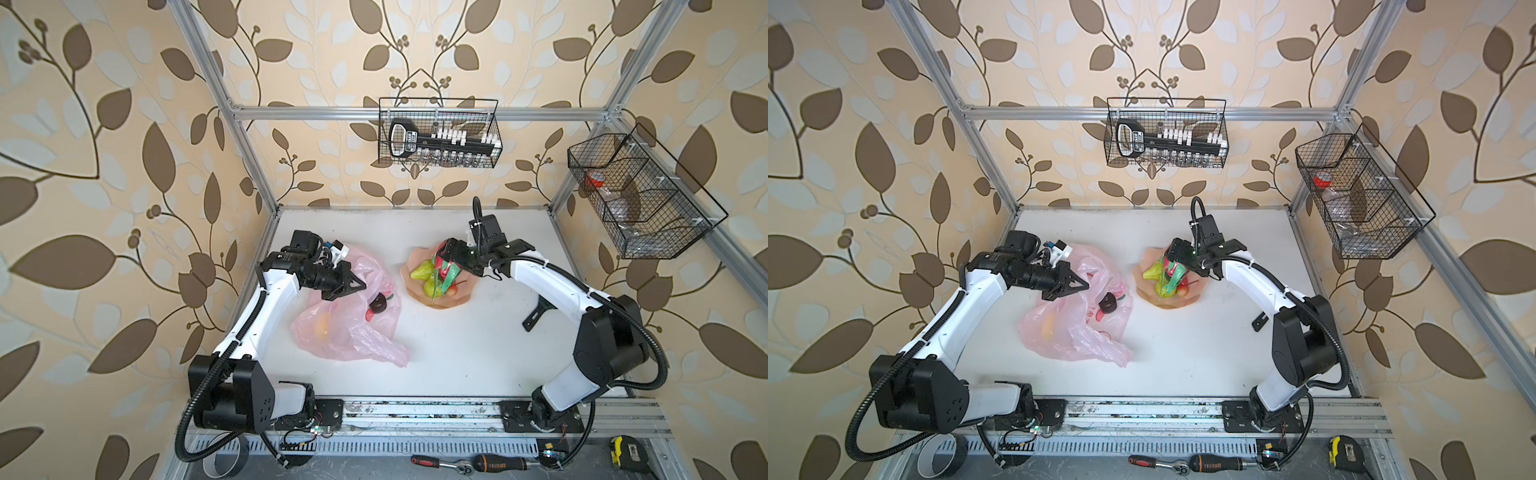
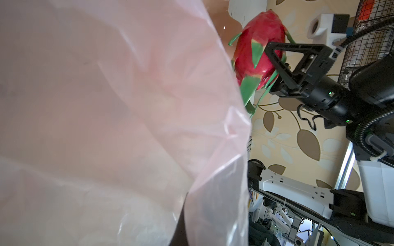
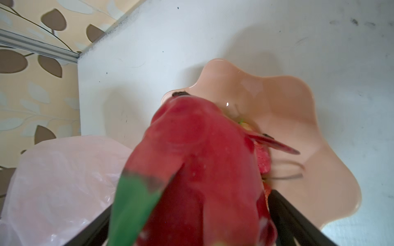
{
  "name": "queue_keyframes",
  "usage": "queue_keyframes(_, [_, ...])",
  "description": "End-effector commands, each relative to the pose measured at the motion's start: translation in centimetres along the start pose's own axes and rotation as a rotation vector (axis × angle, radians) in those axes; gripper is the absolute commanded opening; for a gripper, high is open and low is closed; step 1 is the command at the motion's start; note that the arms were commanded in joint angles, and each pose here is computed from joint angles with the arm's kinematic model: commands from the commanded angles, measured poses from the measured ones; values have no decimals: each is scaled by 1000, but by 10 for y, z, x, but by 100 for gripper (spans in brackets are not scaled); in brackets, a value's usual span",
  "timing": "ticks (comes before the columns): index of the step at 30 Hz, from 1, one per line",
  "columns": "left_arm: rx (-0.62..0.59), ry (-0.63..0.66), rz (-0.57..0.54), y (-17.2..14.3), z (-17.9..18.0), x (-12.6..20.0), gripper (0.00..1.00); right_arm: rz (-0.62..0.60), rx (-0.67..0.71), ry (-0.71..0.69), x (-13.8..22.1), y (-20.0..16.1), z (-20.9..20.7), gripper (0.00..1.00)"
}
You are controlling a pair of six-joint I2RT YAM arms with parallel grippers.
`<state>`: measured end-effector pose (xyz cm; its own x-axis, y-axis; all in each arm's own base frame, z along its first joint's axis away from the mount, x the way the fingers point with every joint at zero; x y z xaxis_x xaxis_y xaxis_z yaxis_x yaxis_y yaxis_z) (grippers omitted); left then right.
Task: Place the fruits into the plastic bag
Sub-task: Pick up the fruit from the plate, then place the fruit in the plastic bag.
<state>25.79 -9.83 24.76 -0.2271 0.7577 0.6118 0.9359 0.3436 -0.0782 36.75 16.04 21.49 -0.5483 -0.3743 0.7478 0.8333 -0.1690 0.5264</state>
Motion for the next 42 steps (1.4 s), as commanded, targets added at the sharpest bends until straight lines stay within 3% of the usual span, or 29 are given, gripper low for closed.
queue_keyframes(1, [-35, -37, 12, 1, -10, 3, 0, -55, -14, 83, 27, 8, 11, 48])
queue_keyframes(8, [-37, -37, 16, 2, -10, 3, 0, -51, -104, 278, 42, -11, 30, 47])
queue_keyframes(14, [-36, -46, 16, 3, -13, 3, 0, 46, -91, 442, 32, -61, 72, 45])
queue_keyframes(23, [-30, -46, 21, 1, -13, 4, 0, 187, -17, 508, 17, -130, 109, 38])
queue_keyframes(32, [-32, -47, 21, -1, -13, 5, 0, 227, -1, 535, 11, -143, 113, 37])
queue_keyframes(42, [-47, -67, 32, -5, -16, 7, 0, 312, 1, 625, -19, -135, 125, 35])
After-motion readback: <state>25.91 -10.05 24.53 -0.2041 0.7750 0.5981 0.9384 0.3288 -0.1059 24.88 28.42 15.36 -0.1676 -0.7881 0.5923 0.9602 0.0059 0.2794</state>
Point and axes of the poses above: each gripper's point midway between its finger pads, its own x axis back along the fingers, its own z axis along the line the jaws close on, y = z × x, the point moved 6 cm from there along x, back along the fingers, and after that the axes turned 15 degrees about x, right-handed, at the moved point
